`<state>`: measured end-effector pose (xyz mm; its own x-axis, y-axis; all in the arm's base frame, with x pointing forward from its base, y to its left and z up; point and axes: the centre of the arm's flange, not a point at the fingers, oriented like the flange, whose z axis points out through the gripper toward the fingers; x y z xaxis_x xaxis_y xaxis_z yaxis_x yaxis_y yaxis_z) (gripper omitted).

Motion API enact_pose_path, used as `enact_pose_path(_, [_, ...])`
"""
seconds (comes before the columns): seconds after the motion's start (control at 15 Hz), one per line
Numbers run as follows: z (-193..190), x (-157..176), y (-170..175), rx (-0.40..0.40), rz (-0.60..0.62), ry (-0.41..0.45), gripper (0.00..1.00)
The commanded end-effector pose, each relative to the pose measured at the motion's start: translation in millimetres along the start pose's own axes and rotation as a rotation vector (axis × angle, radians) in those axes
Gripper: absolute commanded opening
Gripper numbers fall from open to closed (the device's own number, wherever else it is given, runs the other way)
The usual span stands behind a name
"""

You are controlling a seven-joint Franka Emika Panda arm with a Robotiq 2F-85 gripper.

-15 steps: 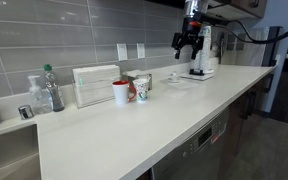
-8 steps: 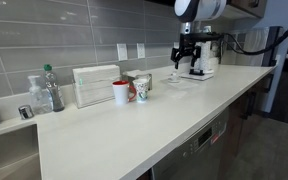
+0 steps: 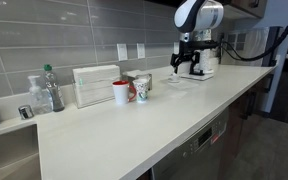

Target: Place a paper towel in the mug

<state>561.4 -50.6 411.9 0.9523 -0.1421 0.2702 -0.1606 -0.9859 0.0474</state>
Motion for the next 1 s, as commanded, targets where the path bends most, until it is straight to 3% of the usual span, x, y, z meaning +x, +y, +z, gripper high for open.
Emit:
enact_pose_path(0.0, [-1,0,0,0.0,0.0,0.002,1.0])
enact_pose_path(0.33, [15,18,8,-0.018,0.05,0.007,1.0])
enact_pose_path(0.93, [78,47,15,-0.042,0.132,-0.029,1.0])
